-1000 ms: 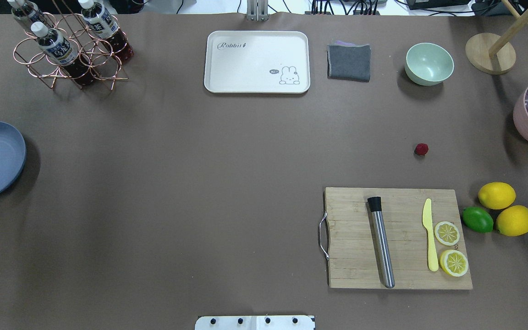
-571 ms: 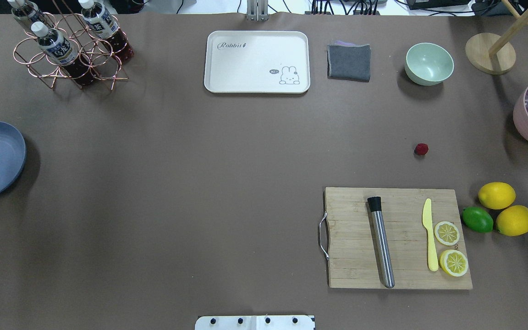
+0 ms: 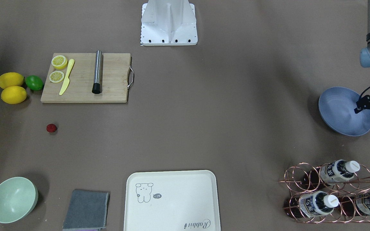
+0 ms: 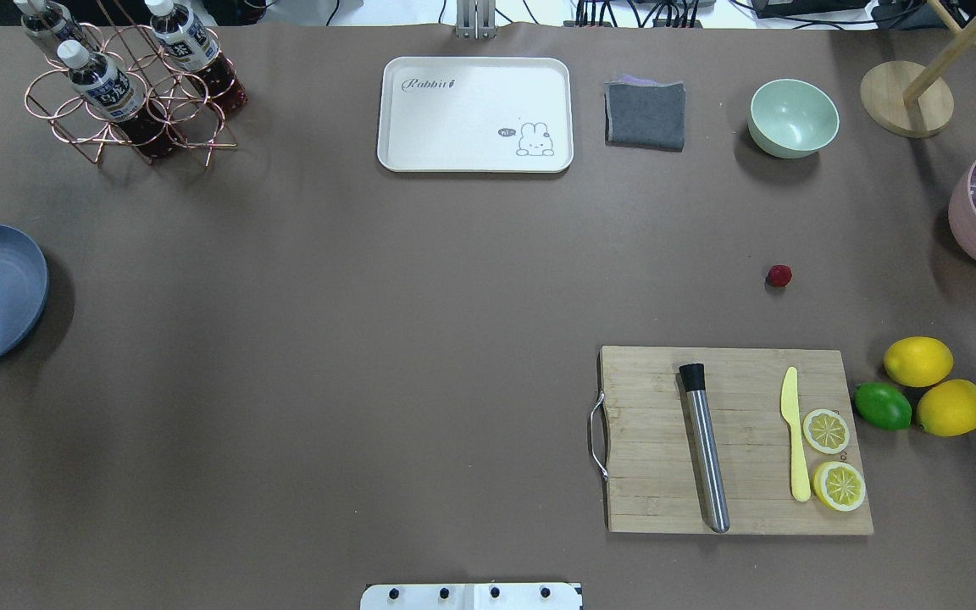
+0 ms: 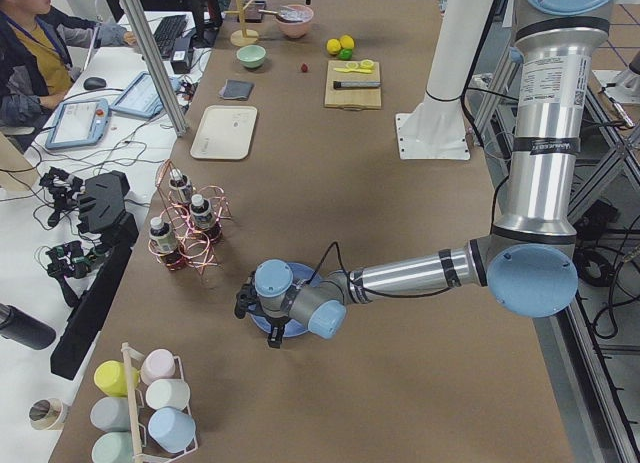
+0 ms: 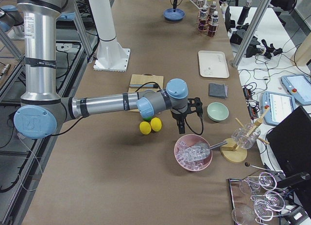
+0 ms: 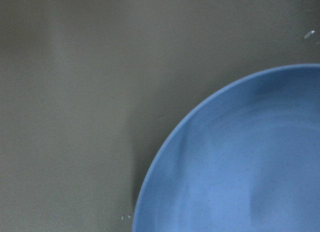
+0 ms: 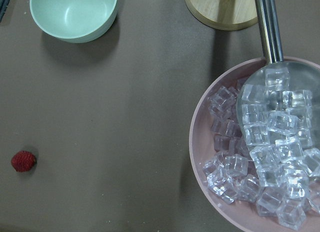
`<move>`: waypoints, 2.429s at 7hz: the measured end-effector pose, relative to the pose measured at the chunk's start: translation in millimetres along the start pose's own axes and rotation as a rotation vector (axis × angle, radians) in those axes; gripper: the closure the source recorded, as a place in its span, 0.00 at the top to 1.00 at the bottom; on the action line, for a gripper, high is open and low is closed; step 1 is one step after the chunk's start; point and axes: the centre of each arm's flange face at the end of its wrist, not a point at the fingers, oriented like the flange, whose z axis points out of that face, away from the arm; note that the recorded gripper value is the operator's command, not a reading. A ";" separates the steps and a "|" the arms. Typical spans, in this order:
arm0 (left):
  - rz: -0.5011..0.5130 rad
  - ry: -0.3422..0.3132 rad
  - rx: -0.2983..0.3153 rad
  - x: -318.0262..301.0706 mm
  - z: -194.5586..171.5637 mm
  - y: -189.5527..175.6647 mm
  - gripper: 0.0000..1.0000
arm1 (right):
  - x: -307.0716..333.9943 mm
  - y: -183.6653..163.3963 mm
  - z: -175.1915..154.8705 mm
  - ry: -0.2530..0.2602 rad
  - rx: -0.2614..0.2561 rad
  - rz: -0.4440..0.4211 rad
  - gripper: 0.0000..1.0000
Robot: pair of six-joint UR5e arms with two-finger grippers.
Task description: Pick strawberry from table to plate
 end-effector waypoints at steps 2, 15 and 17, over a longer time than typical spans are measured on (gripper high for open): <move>-0.042 -0.001 -0.003 -0.9 1.3 0.0 0.00 | -2.8 -1.1 -2.2 -0.002 0.005 -0.002 1.00; -0.536 0.339 0.038 588.6 -17.4 -51.1 0.00 | -130.0 -73.2 83.0 -0.019 -0.070 -0.014 1.00; -0.532 0.351 0.044 636.0 -2.9 -22.0 0.00 | -154.3 -75.3 95.2 -0.028 -0.086 -0.006 1.00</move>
